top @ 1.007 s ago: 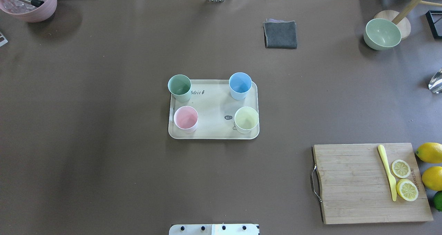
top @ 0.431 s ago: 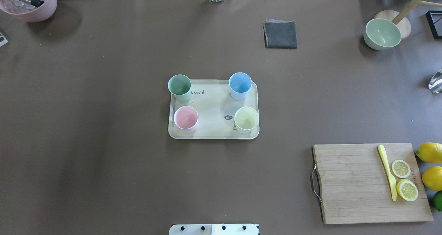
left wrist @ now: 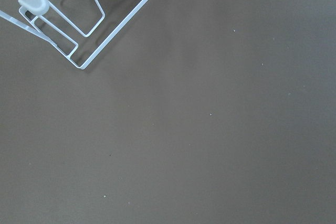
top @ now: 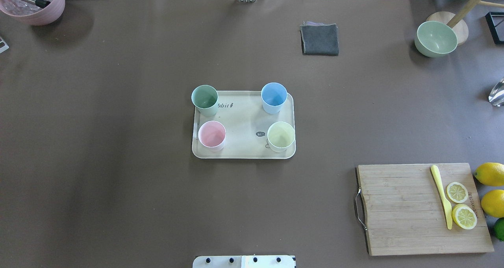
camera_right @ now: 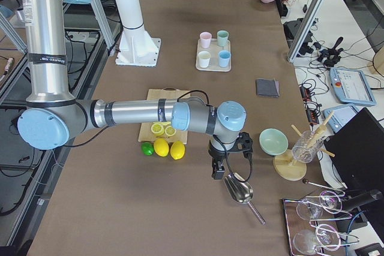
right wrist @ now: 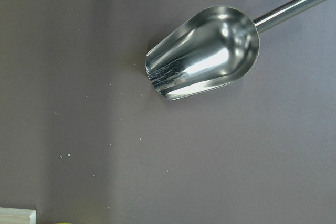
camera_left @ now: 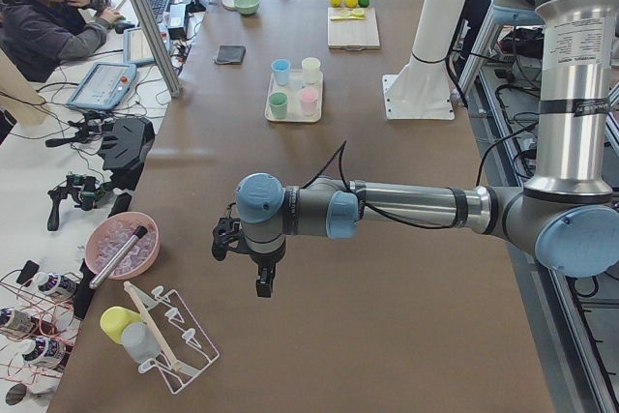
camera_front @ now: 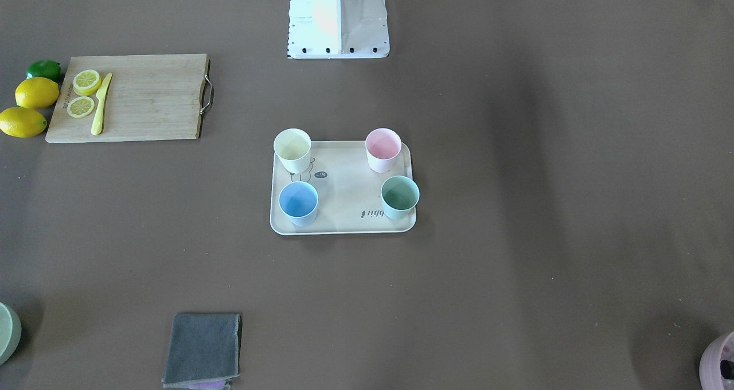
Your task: Place all cups on tray
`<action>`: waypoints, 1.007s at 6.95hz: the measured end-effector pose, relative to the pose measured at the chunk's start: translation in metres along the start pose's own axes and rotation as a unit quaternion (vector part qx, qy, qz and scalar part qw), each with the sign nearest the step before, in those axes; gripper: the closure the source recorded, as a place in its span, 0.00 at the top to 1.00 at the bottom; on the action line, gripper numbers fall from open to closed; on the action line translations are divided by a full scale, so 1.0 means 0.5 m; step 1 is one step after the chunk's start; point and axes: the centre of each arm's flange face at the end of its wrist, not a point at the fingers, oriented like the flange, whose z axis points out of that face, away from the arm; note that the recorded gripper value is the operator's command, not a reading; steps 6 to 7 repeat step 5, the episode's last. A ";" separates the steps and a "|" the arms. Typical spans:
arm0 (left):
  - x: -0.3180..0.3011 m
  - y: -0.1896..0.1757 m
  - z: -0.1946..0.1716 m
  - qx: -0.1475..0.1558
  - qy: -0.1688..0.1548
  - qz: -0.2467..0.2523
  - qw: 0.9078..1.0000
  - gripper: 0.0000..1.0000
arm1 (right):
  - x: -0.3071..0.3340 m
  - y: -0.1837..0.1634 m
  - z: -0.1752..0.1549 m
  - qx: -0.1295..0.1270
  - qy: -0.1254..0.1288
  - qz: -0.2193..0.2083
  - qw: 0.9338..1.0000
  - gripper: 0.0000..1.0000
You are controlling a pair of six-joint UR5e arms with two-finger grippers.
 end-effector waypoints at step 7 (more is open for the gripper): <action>0.001 0.001 -0.002 0.001 0.000 0.000 1.000 0.99 | -0.007 -0.002 0.005 -0.002 0.000 -0.004 1.000 1.00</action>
